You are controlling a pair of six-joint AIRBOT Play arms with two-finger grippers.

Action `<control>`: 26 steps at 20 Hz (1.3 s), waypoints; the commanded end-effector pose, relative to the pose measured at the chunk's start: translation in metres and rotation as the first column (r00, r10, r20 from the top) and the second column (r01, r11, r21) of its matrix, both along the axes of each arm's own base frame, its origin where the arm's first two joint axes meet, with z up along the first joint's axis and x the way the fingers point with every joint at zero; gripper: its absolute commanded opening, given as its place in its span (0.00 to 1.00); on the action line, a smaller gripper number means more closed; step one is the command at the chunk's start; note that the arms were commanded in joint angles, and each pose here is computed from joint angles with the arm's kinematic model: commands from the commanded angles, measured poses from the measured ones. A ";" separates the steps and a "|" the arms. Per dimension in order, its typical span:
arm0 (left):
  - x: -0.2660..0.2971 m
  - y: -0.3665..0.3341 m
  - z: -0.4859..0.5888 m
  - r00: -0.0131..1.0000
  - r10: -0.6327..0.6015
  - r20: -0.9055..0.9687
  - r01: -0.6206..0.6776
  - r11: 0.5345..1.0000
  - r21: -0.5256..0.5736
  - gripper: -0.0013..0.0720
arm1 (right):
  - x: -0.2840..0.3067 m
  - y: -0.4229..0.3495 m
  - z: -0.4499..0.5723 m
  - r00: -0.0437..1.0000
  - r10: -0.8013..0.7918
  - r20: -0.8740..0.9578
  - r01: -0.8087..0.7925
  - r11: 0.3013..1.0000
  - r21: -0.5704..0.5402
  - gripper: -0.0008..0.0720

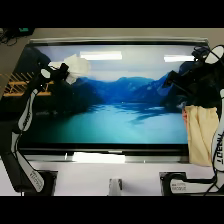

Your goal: Fold the shirts.

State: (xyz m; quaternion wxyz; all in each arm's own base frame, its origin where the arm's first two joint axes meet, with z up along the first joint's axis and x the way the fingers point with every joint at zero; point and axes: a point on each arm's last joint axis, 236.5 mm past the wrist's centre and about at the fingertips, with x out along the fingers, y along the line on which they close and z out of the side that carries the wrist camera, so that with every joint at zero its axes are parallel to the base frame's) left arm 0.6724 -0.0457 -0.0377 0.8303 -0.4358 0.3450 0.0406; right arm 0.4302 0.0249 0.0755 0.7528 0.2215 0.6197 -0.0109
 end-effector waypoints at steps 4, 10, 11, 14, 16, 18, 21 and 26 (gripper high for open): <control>-0.027 -0.059 0.181 0.877 -0.383 0.292 0.260 0.887 0.382 0.06 | 0.000 0.005 0.013 0.997 0.052 0.051 -0.052 0.999 0.004 0.66; -0.216 -0.170 0.430 0.503 -0.712 0.489 0.291 0.673 0.680 0.06 | -0.013 -0.005 0.085 0.959 0.110 0.262 -0.086 0.991 -0.105 0.67; -0.247 -0.185 0.447 0.454 -0.742 0.493 0.297 0.648 0.701 0.06 | -0.019 -0.010 0.105 0.943 0.112 0.312 -0.071 0.988 -0.138 0.67; -0.304 -0.228 0.434 0.432 -0.782 0.449 0.421 0.615 0.667 0.06 | -0.048 -0.037 0.161 0.893 0.116 0.435 0.008 0.962 -0.273 0.68; -0.318 -0.256 0.374 0.500 -0.804 0.321 0.544 0.580 0.607 0.06 | -0.077 -0.053 0.196 0.858 0.112 0.502 0.077 0.937 -0.340 0.70; -0.323 -0.273 0.297 0.559 -0.812 0.164 0.613 0.539 0.577 0.06 | -0.099 -0.054 0.222 0.820 0.117 0.560 0.107 0.930 -0.351 0.70; -0.342 -0.282 0.156 0.636 -0.764 -0.106 0.723 0.542 0.428 0.06 | -0.118 -0.042 0.224 0.827 0.124 0.549 0.073 0.943 -0.324 0.68; -0.398 -0.280 0.025 0.610 -0.686 -0.396 0.778 0.613 0.138 0.65 | -0.117 -0.020 0.163 0.922 0.154 0.354 -0.066 0.966 -0.248 0.75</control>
